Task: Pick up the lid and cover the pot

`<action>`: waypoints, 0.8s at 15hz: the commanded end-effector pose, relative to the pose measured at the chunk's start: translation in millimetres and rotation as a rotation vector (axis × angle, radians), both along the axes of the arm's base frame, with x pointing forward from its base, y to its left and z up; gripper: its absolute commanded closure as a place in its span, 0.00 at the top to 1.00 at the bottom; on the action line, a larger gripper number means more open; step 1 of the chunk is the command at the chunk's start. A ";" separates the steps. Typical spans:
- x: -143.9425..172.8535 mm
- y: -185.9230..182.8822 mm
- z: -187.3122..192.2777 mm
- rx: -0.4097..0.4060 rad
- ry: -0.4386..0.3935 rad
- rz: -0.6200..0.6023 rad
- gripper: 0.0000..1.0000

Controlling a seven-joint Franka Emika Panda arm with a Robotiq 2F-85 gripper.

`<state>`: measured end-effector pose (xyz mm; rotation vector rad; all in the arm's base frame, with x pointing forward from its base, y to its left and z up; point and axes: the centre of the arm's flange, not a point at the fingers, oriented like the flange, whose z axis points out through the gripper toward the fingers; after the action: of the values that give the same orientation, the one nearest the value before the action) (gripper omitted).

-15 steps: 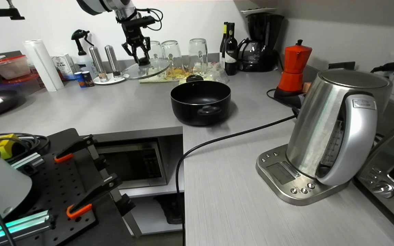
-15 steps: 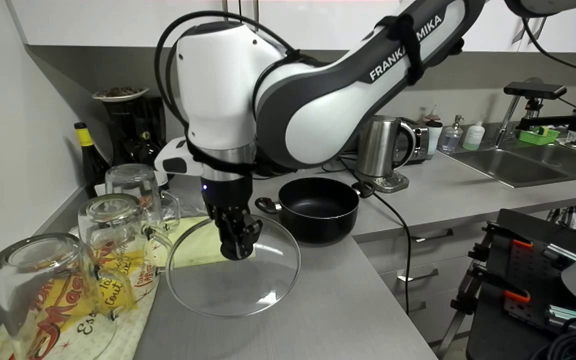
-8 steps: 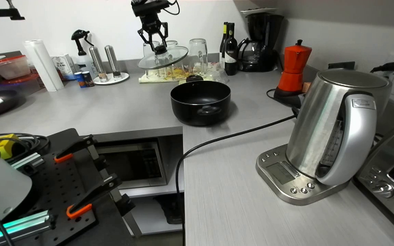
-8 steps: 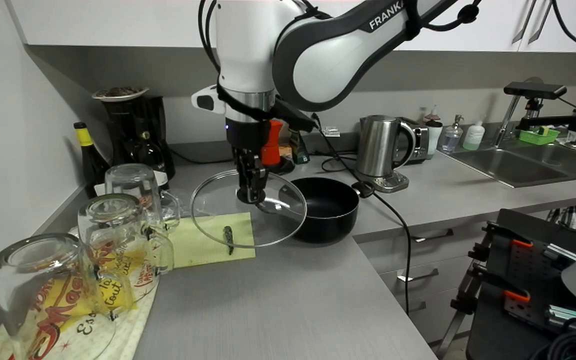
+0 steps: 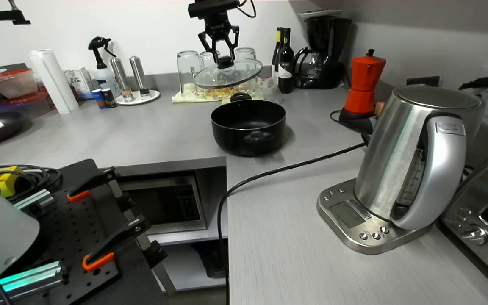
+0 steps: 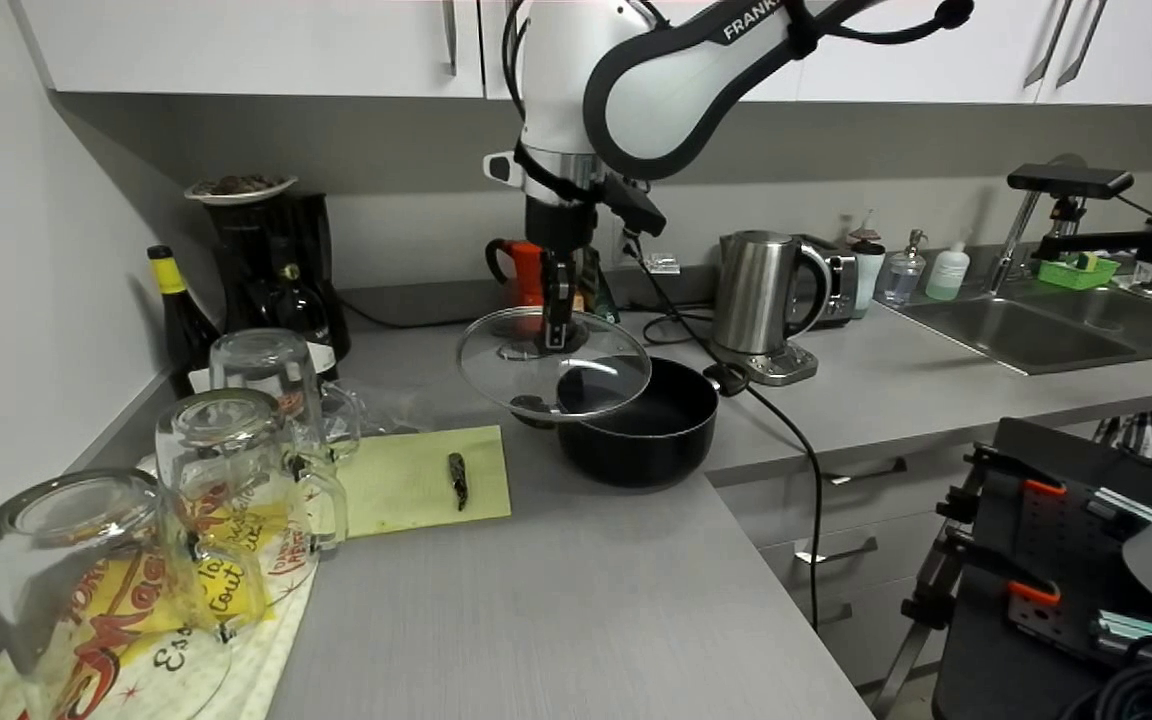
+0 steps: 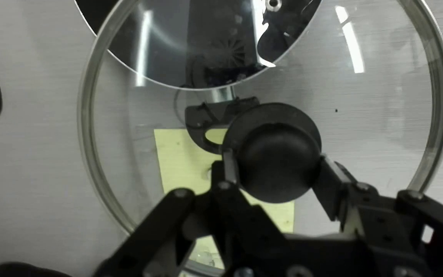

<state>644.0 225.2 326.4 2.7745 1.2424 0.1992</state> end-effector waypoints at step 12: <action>0.7 -117.3 -43.0 0.065 0.032 -0.360 0.25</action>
<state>651.2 110.0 283.9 2.9807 0.7926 0.1207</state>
